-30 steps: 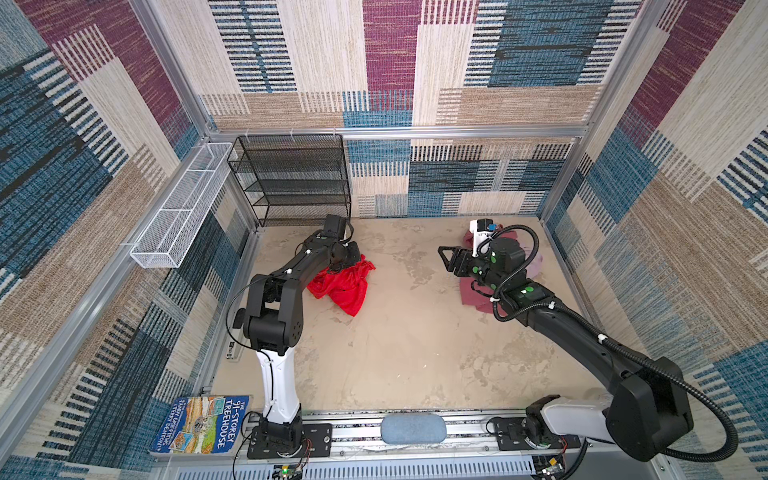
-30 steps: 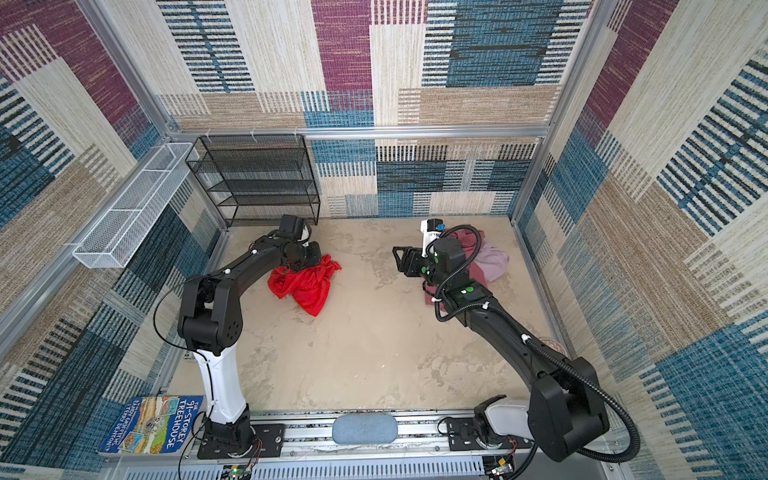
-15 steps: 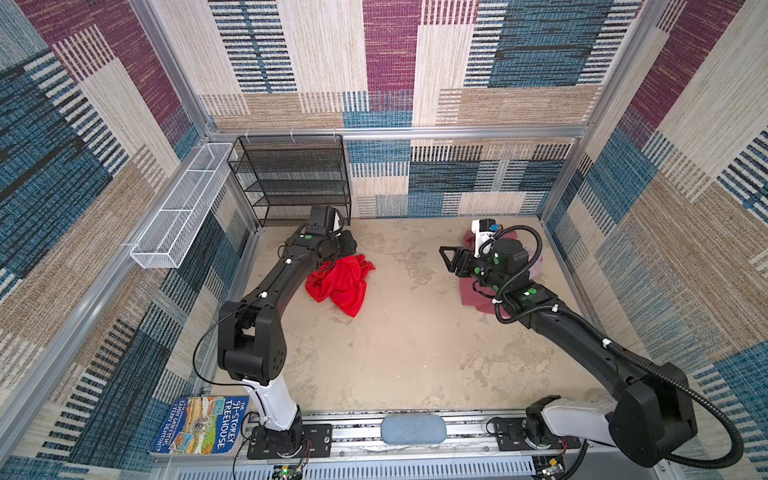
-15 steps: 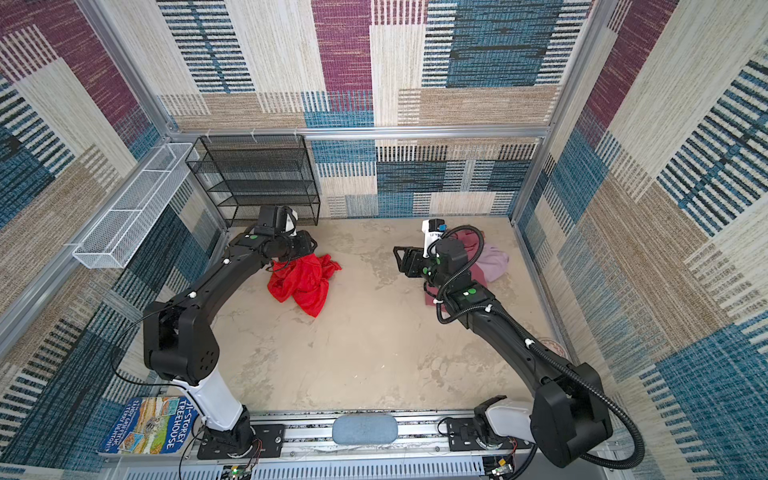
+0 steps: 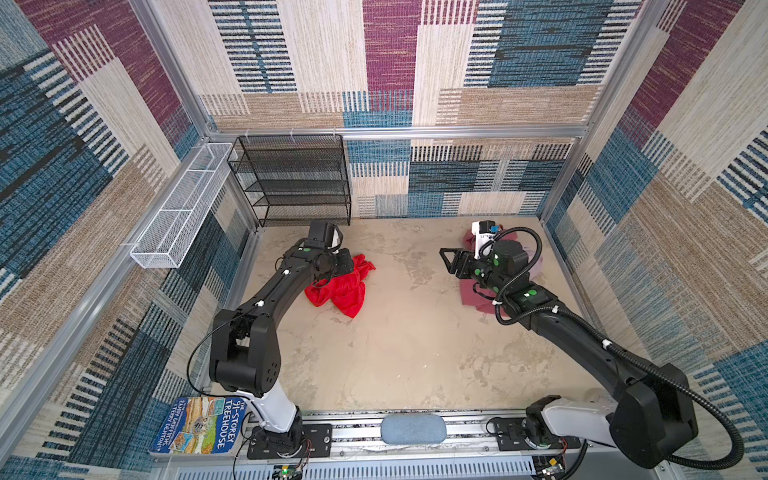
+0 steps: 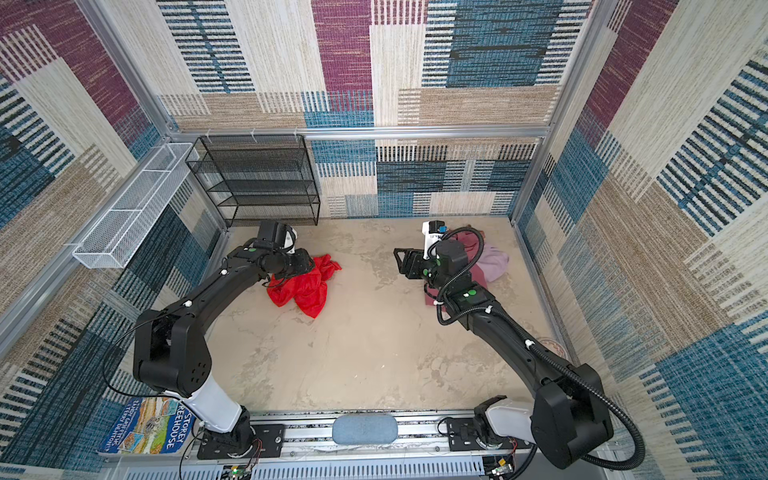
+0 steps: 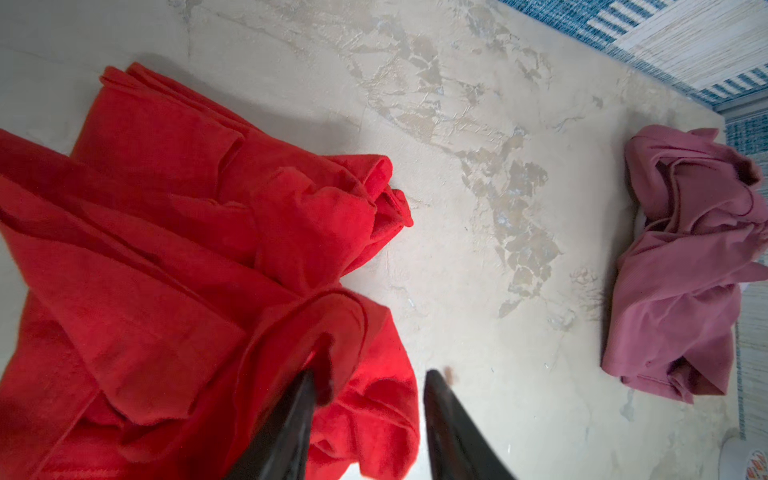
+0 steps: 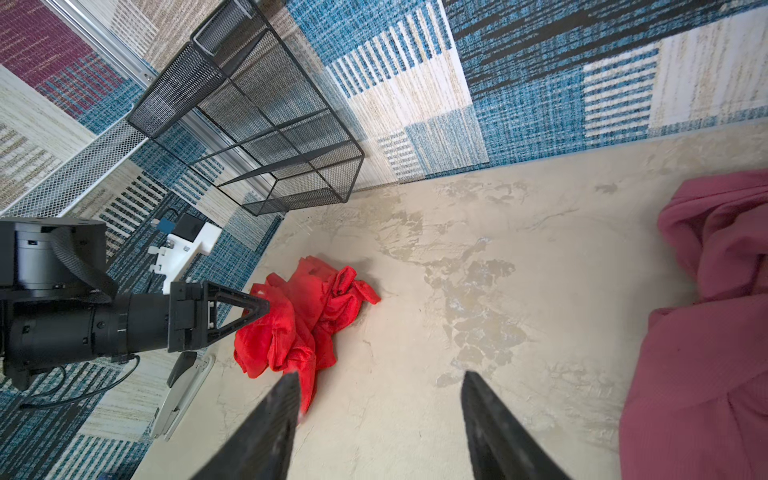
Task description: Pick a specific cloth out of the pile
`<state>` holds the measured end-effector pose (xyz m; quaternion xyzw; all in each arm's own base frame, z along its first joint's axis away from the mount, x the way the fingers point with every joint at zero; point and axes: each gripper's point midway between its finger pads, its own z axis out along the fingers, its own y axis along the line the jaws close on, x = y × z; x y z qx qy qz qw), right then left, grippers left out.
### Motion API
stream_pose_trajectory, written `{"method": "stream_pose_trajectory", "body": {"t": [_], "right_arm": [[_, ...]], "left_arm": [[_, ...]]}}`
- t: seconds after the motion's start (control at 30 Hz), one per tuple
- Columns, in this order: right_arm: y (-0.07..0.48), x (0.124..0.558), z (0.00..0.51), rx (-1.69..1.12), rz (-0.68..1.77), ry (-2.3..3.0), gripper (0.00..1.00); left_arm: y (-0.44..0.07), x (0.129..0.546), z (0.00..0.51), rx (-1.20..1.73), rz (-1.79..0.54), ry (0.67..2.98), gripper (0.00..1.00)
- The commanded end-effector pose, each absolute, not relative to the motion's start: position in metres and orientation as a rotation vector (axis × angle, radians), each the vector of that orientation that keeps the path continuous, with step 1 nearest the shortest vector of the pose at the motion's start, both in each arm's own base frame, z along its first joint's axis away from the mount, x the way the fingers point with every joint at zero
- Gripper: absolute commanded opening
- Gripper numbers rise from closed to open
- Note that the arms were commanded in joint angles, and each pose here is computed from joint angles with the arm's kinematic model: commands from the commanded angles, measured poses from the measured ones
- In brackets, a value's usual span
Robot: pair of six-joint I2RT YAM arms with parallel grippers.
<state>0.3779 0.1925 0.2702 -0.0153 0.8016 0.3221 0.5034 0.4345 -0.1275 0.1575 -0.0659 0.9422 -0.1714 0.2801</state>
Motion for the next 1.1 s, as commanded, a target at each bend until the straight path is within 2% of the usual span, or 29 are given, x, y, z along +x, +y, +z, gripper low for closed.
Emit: {"method": "stream_pose_trajectory", "body": {"t": [0.0, 0.2, 0.33, 0.57, 0.9, 1.07], "right_arm": [[0.192, 0.379, 0.279, -0.035, 0.779, 1.902, 0.65], [0.191, 0.379, 0.278, -0.030, 0.779, 1.901, 0.65], [0.192, 0.379, 0.277, -0.030, 0.784, 1.903, 0.65], [0.193, 0.381, 0.274, -0.029, 0.784, 1.906, 0.65], [0.191, 0.386, 0.271, -0.020, 0.756, 1.920, 0.65], [0.191, 0.389, 0.273, -0.018, 0.744, 1.921, 0.65]], "left_arm": [[-0.133, 0.445, 0.176, -0.128, -0.490, 2.463, 0.55], [-0.143, 0.445, 0.201, -0.089, -0.565, 2.447, 0.55], [-0.148, 0.436, 0.197, -0.089, -0.611, 2.467, 0.52], [-0.147, 0.432, 0.158, -0.109, -0.587, 2.527, 0.42], [-0.141, 0.470, 0.102, -0.192, -0.524, 2.570, 0.42], [-0.112, 0.483, 0.079, -0.296, -0.483, 2.594, 0.42]]}}
